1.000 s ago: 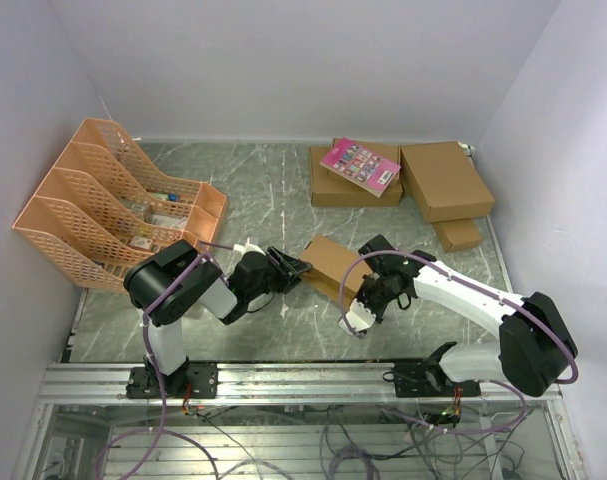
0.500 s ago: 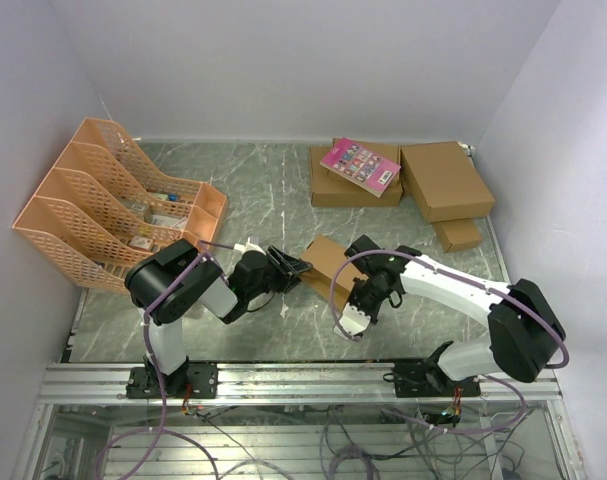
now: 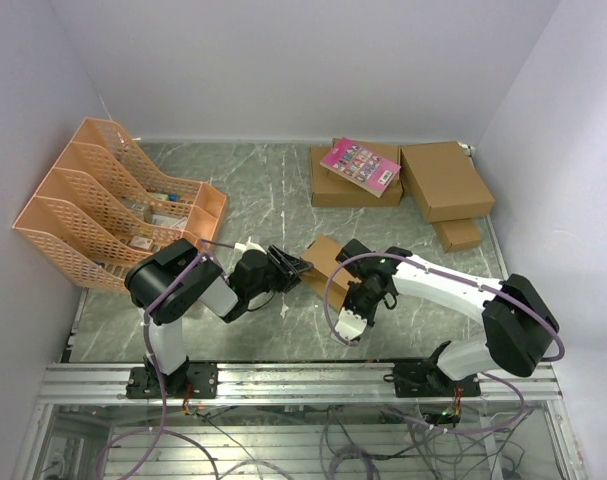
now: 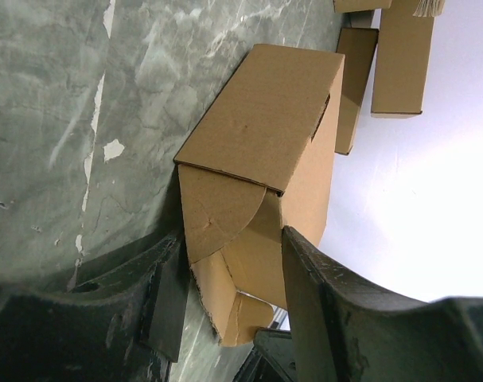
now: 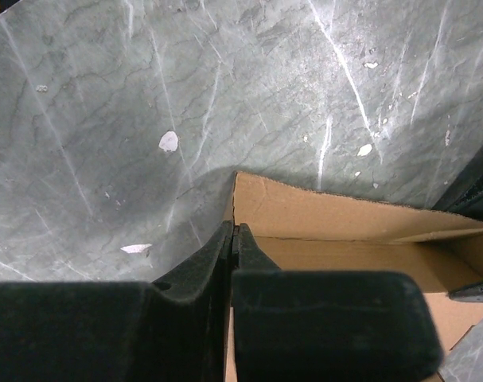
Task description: Fold the paper box
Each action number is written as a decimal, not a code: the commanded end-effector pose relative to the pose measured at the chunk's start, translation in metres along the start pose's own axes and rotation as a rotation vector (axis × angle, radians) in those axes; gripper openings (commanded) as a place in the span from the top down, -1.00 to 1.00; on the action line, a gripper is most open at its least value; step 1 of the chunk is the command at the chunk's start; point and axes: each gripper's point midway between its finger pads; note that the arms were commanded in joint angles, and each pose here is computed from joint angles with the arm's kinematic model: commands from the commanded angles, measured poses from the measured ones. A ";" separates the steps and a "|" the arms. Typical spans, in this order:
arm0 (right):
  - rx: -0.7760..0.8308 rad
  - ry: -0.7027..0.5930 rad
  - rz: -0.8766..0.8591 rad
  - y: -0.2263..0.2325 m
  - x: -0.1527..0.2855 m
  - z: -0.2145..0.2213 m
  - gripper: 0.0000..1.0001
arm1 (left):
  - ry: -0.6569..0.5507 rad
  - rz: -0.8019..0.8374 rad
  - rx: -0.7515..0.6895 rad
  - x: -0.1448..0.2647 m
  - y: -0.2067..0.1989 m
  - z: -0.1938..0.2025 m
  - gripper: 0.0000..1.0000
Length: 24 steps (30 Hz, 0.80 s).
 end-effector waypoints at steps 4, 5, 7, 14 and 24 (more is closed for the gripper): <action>-0.006 0.010 -0.017 -0.001 0.002 -0.001 1.00 | 0.059 -0.200 -0.025 0.007 0.061 0.014 -0.10; -0.008 0.015 -0.016 -0.001 0.003 -0.001 1.00 | 0.060 -0.200 -0.023 0.007 0.062 0.015 -0.10; -0.011 0.022 -0.014 -0.002 0.005 0.000 1.00 | 0.060 -0.196 -0.019 0.006 0.062 0.015 -0.10; -0.019 0.041 -0.014 -0.003 0.008 0.004 1.00 | 0.062 -0.193 -0.012 0.007 0.064 0.015 -0.09; -0.034 0.053 -0.001 -0.004 0.015 0.012 1.00 | 0.058 -0.195 -0.015 0.008 0.063 0.013 -0.09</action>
Point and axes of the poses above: each gripper's point midway between its finger pads, its own x axis back along the fingers, its own y axis along the line the jaws close on, z = x × y, and after that the axes turned 5 degrees about -x, right-handed
